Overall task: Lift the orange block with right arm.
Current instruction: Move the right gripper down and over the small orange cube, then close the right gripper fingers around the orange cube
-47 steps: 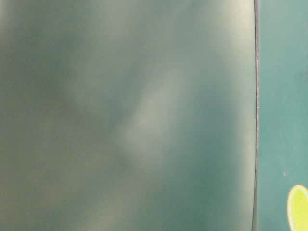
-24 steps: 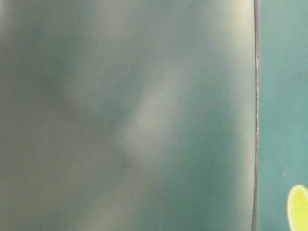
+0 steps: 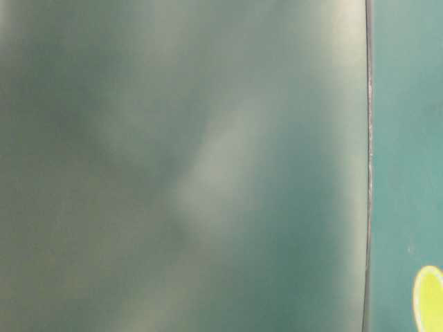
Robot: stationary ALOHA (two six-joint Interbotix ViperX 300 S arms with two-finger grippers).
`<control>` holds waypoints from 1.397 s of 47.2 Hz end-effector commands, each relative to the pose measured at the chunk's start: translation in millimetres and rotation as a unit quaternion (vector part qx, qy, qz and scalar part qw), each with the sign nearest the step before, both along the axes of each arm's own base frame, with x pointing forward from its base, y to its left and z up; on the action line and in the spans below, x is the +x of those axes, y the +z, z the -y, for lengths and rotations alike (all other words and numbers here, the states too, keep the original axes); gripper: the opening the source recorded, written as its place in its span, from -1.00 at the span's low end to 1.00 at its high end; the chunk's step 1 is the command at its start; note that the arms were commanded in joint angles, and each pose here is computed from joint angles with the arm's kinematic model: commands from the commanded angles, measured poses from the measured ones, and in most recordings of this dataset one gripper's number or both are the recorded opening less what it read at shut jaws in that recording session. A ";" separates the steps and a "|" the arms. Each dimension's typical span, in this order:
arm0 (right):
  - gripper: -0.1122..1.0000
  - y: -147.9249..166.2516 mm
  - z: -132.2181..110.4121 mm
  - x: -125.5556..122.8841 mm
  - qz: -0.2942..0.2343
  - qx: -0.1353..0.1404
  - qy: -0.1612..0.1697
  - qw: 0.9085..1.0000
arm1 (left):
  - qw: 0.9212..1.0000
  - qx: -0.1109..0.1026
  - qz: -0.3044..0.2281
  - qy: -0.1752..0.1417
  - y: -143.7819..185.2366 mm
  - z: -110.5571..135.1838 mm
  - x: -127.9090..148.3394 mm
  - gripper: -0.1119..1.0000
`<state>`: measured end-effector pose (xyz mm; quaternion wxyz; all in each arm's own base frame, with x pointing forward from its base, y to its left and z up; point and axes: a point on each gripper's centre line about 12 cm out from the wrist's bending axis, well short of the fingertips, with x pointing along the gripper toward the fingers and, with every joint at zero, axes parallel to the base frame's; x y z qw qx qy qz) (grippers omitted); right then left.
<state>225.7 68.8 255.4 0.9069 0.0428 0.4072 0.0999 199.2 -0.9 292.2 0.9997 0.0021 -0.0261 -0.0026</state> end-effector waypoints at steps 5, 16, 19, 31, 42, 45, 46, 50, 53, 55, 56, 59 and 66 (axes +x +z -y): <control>0.40 -6.7 -21.0 4.1 -0.025 0.014 0.017 0.999 | 1.000 0.001 0.011 0.000 9.4 -0.2 2.9 -0.80; 0.40 -39.4 -44.7 -3.0 -0.081 0.016 0.035 0.996 | 1.000 0.001 0.011 0.001 9.6 -0.3 2.6 -0.80; 0.40 -48.6 -50.1 -5.8 -0.093 0.018 0.038 0.995 | 1.000 0.001 0.009 0.000 9.1 -0.2 2.9 -0.80; 0.40 -78.3 -65.3 -10.3 -0.103 0.035 0.036 0.993 | 1.000 0.001 0.005 0.000 8.1 -0.2 2.7 -0.80; 0.40 -107.1 -64.0 -11.1 -0.128 0.019 0.031 0.991 | 1.000 0.001 0.001 0.001 7.1 -0.2 3.0 -0.80; 0.40 -116.6 -63.0 -12.6 -0.143 0.010 0.030 0.989 | 1.000 0.001 0.001 0.001 7.1 -0.2 3.0 -0.80; 0.40 -119.3 -62.7 -13.0 -0.146 0.008 0.029 0.989 | 1.000 0.001 0.002 0.001 7.4 -0.2 2.7 -0.80; 0.40 -127.3 -62.0 -14.0 -0.157 0.001 0.029 0.987 | 1.000 0.001 0.001 0.001 7.1 -0.2 3.0 -0.80; 0.40 -133.2 -61.6 -14.7 -0.165 -0.004 0.028 0.986 | 1.000 0.000 0.001 0.001 7.1 -0.3 3.0 -0.80; 0.40 -136.4 -61.2 -15.1 -0.169 -0.007 0.028 0.985 | 1.000 0.001 0.001 0.001 7.1 -0.2 3.0 -0.80; 0.40 -137.4 -61.3 -14.8 -0.169 -0.008 0.028 0.985 | 1.000 0.001 0.001 0.001 7.1 -0.2 3.0 -0.80; 0.40 -140.3 -61.5 -14.1 -0.169 -0.009 0.029 0.985 | 1.000 0.001 0.000 0.001 6.9 -0.2 3.0 -0.80; 0.40 -144.2 -62.2 -12.8 -0.172 -0.011 0.029 0.985 | 1.000 0.002 -0.002 0.001 6.6 -0.2 3.0 -0.80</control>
